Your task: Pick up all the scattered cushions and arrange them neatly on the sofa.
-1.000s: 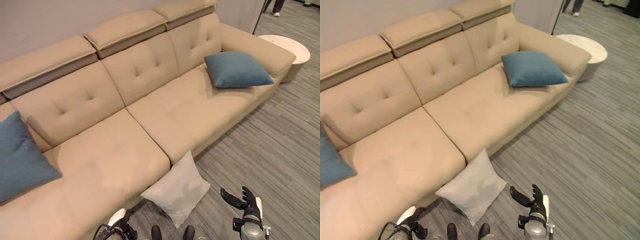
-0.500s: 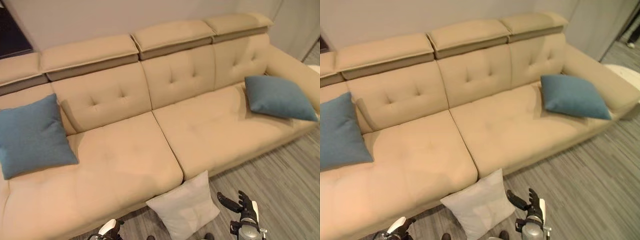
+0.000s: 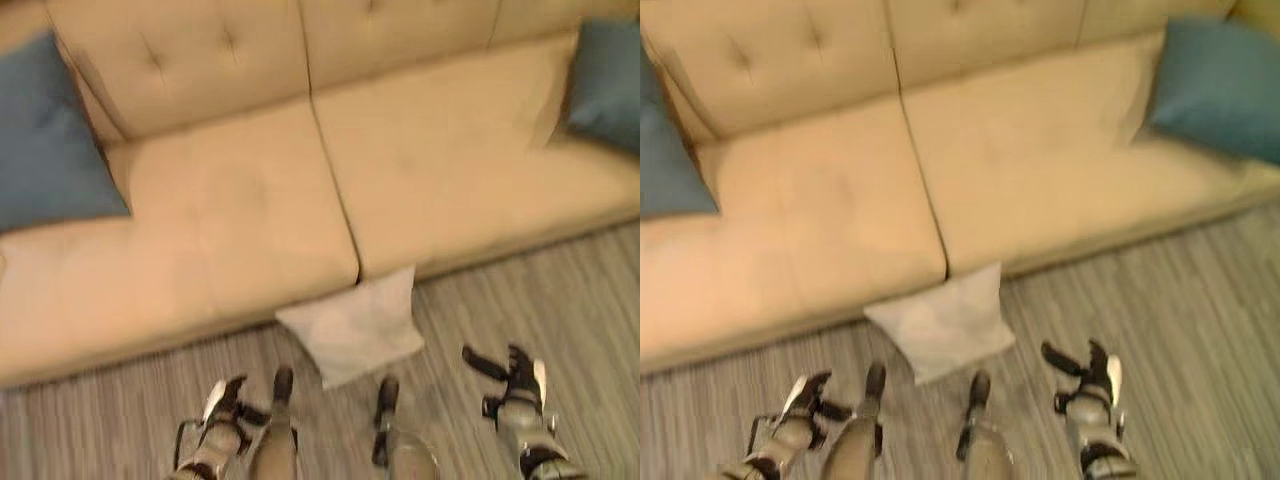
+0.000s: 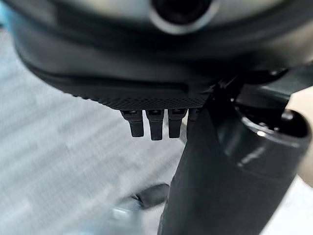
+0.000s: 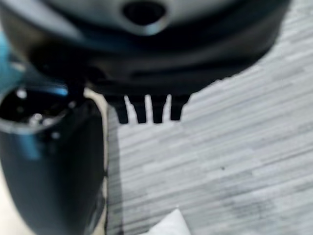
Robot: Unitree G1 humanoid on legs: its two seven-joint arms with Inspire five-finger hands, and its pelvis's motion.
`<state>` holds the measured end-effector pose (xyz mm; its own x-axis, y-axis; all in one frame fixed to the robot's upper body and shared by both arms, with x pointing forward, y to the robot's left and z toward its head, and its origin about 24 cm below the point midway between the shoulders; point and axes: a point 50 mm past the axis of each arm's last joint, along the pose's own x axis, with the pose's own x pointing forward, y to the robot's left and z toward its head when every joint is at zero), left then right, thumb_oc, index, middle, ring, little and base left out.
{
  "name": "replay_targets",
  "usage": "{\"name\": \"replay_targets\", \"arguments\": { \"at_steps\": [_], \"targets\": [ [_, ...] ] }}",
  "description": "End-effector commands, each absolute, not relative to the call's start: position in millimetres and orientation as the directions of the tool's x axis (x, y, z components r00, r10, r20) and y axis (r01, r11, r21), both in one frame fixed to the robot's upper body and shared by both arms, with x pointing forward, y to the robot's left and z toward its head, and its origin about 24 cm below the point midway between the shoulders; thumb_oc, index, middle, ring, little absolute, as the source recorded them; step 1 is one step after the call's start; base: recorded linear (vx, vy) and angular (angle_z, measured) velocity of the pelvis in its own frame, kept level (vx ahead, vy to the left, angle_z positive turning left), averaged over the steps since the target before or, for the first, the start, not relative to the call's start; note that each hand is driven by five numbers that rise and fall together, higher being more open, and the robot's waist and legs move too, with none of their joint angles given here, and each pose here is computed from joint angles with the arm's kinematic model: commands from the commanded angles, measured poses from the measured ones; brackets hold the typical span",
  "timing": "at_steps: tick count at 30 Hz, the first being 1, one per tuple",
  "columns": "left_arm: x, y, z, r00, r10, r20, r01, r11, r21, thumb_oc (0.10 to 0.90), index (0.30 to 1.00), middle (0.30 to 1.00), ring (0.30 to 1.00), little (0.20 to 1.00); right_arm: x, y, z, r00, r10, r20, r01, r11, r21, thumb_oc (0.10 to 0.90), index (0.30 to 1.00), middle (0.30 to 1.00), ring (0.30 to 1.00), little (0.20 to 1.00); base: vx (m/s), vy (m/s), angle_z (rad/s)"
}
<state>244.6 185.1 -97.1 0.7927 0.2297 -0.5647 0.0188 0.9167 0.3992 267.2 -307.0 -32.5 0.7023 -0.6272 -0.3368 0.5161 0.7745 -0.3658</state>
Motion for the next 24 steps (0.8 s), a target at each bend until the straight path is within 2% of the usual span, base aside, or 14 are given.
{"name": "replay_targets", "arguments": {
  "at_steps": [1,3,5,7,10,14,17,18,20,21,22,24],
  "targets": [
    [302,167,-45,0.908,0.217,-0.359,-0.135,0.962,0.238,0.800,0.900,0.900,0.900,0.900,312,-329,48,0.761,-0.649,-0.030,0.610,0.730,-0.308,0.800,0.900,0.900,0.900,0.900,-0.11,0.071,0.06],
    [327,161,-15,0.944,0.205,-0.259,-0.164,0.972,0.170,0.800,0.900,0.900,0.900,0.900,334,-324,86,0.769,-0.634,0.085,0.634,0.737,-0.235,0.800,0.900,0.900,0.900,0.900,-0.11,0.089,0.04],
    [349,155,18,0.970,0.197,-0.144,-0.182,0.977,0.113,0.800,0.900,0.900,0.900,0.900,353,-317,131,0.761,-0.614,0.207,0.640,0.763,-0.090,0.800,0.900,0.900,0.900,0.900,-0.08,0.083,0.00],
    [367,144,57,0.988,0.157,-0.017,-0.156,0.987,0.034,0.800,0.900,0.900,0.900,0.900,363,-311,161,0.762,-0.577,0.294,0.615,0.787,-0.052,0.800,0.900,0.900,0.900,0.900,-0.04,0.077,-0.04],
    [377,130,85,0.993,0.102,0.064,-0.098,0.993,-0.061,0.800,0.900,0.900,0.900,0.900,374,-300,187,0.769,-0.531,0.356,0.597,0.796,-0.102,0.800,0.900,0.900,0.900,0.900,0.00,0.090,0.04],
    [385,113,109,0.990,0.059,0.130,-0.052,0.997,-0.060,0.800,0.900,0.900,0.900,0.900,387,-276,204,0.804,-0.433,0.407,0.552,0.798,-0.241,0.800,0.900,0.900,0.900,0.900,0.00,0.063,0.05],
    [394,100,119,0.993,0.029,0.118,-0.022,0.998,-0.059,0.800,0.900,0.900,0.900,0.900,400,-249,208,0.870,-0.313,0.381,0.443,0.836,-0.325,0.800,0.900,0.900,0.900,0.900,0.00,0.011,0.03],
    [397,96,122,0.995,0.015,0.100,-0.009,0.998,-0.057,0.800,0.900,0.900,0.900,0.900,405,-239,203,0.906,-0.266,0.331,0.381,0.852,-0.358,0.587,0.580,0.580,0.580,0.580,0.07,-0.053,0.02],
    [402,90,123,0.998,-0.023,0.056,0.025,0.999,-0.033,0.800,0.900,0.900,0.900,0.900,415,-211,191,0.972,-0.106,0.211,0.196,0.863,-0.466,0.420,0.331,0.331,0.331,0.331,0.07,-0.066,0.04],
    [404,86,126,0.998,-0.039,0.052,0.041,0.999,-0.033,0.800,0.900,0.900,0.900,0.900,416,-200,184,0.984,-0.043,0.174,0.128,0.847,-0.516,0.400,0.300,0.300,0.300,0.300,0.00,-0.043,0.00],
    [404,80,128,0.997,-0.061,0.046,0.063,0.997,-0.045,0.400,0.300,0.300,0.300,0.300,416,-188,179,0.989,0.015,0.145,0.067,0.834,-0.547,0.400,0.300,0.300,0.300,0.300,0.00,-0.036,-0.03],
    [403,66,128,0.993,-0.115,0.024,0.116,0.992,-0.058,0.400,0.300,0.300,0.300,0.300,416,-163,171,0.986,0.118,0.113,-0.025,0.791,-0.611,0.400,0.300,0.300,0.300,0.300,0.00,-0.025,-0.04]
  ]
}}
